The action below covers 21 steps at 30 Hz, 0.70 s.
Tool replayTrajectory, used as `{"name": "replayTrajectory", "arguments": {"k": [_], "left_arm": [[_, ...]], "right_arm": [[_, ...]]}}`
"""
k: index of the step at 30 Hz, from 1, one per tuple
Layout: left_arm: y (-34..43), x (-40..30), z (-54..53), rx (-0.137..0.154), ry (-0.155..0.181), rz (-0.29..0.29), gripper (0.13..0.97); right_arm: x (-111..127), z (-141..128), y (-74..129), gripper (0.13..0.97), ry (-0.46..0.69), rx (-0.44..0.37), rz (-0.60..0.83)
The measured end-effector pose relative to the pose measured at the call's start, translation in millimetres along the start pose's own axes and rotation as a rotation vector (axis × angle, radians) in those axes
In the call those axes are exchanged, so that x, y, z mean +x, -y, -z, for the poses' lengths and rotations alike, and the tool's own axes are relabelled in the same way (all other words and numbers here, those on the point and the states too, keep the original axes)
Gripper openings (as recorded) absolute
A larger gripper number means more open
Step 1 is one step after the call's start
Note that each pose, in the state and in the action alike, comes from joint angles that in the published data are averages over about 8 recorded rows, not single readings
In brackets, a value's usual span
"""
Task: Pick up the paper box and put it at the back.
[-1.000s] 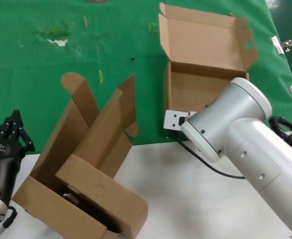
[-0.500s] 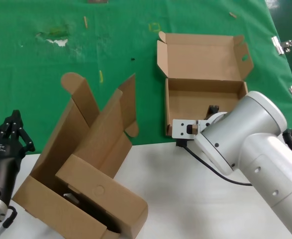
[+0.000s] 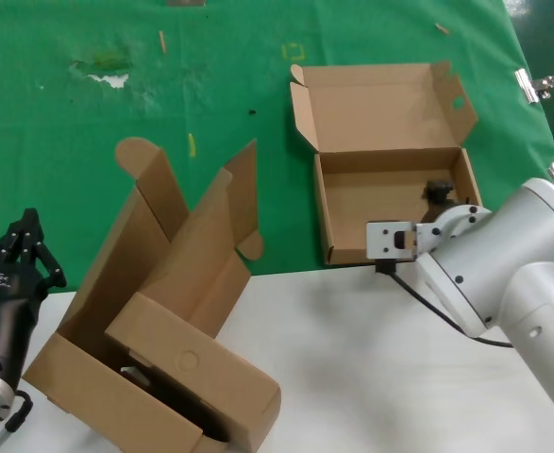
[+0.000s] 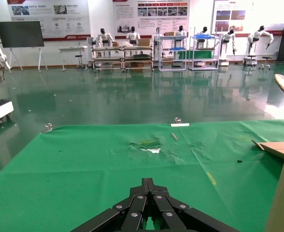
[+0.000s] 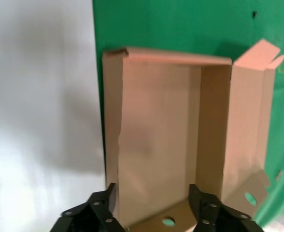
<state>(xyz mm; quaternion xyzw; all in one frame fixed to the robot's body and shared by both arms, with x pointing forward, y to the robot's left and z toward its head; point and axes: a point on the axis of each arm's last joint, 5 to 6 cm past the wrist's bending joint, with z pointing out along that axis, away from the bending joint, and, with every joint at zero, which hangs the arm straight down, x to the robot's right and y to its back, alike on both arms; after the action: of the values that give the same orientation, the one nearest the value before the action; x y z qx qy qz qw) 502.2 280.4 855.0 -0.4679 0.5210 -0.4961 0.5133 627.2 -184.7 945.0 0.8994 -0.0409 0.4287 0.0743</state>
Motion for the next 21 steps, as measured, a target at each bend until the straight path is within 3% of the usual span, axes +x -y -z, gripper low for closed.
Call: {"name": "replayTrajectory", "arguments": {"k": [6, 10, 17, 21], "left_arm": [[0.0, 0.0, 0.0, 0.000, 0.000, 0.000, 0.140], [0.0, 0.0, 0.0, 0.000, 0.000, 0.000, 0.140], [0.0, 0.0, 0.0, 0.000, 0.000, 0.000, 0.140], [0.0, 0.0, 0.0, 0.000, 0.000, 0.000, 0.140]], "right_arm": [[-3.5, -2.4, -13.3, 0.622, -0.017, -0.013, -0.031], [-3.8, 4.7, -21.2, 0.622, 0.029, 0.009, -0.089], [18.0, 42.5, -41.0, 0.780, 0.129, 0.108, -0.233], [42.9, 74.9, -57.2, 0.831, 0.110, 0.202, -0.351]]}}
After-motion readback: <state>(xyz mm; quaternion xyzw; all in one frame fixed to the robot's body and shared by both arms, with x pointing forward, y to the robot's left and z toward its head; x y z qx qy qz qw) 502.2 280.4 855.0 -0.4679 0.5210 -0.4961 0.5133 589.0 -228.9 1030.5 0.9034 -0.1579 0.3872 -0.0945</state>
